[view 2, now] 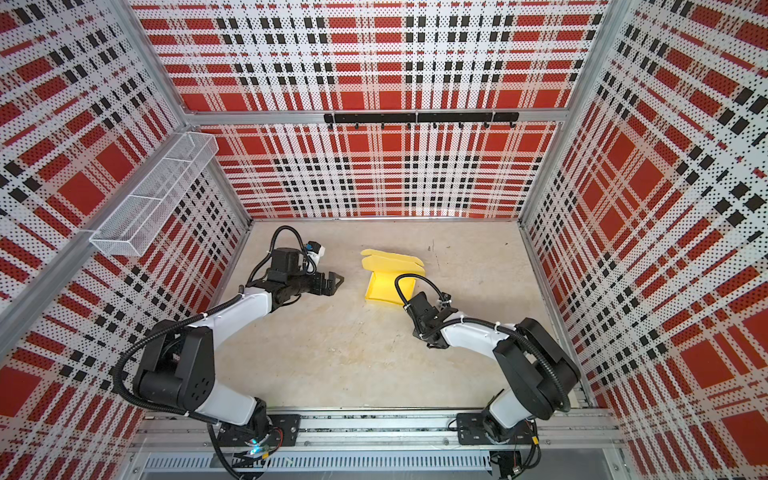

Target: Fold the paper box

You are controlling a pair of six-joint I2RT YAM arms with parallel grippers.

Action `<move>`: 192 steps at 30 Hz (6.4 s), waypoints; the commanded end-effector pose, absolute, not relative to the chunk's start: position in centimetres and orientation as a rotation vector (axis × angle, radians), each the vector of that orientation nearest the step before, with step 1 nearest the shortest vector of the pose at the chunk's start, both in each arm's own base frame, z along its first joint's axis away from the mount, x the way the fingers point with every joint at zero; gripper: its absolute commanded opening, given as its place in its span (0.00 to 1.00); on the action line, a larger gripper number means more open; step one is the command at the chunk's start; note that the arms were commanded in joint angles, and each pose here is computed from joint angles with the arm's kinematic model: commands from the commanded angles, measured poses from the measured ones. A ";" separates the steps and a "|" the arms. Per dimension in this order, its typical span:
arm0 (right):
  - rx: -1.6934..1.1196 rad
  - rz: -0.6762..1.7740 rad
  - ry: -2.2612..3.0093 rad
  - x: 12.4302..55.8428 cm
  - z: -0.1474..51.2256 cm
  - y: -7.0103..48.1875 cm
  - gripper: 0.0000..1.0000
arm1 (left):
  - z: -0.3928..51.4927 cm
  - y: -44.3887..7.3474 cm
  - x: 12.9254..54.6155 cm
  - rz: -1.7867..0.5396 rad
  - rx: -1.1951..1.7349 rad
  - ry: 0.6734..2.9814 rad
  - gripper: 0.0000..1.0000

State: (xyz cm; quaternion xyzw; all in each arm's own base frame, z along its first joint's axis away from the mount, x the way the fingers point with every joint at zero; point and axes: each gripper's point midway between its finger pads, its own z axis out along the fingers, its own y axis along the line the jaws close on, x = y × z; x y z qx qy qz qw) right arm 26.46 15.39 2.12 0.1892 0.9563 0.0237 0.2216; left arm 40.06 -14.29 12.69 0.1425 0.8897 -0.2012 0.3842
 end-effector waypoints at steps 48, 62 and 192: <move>0.023 0.222 2.472 40.3 8.0 29.0 0.27 | 14.6 -14.3 40.4 -0.499 0.390 2.204 1.00; 0.034 0.236 2.496 41.0 6.7 29.4 0.40 | 14.4 -14.1 40.5 -0.497 0.383 2.210 0.99; 0.244 0.683 2.485 43.9 9.0 12.6 0.82 | 13.8 -27.3 46.0 -0.826 0.890 1.853 0.35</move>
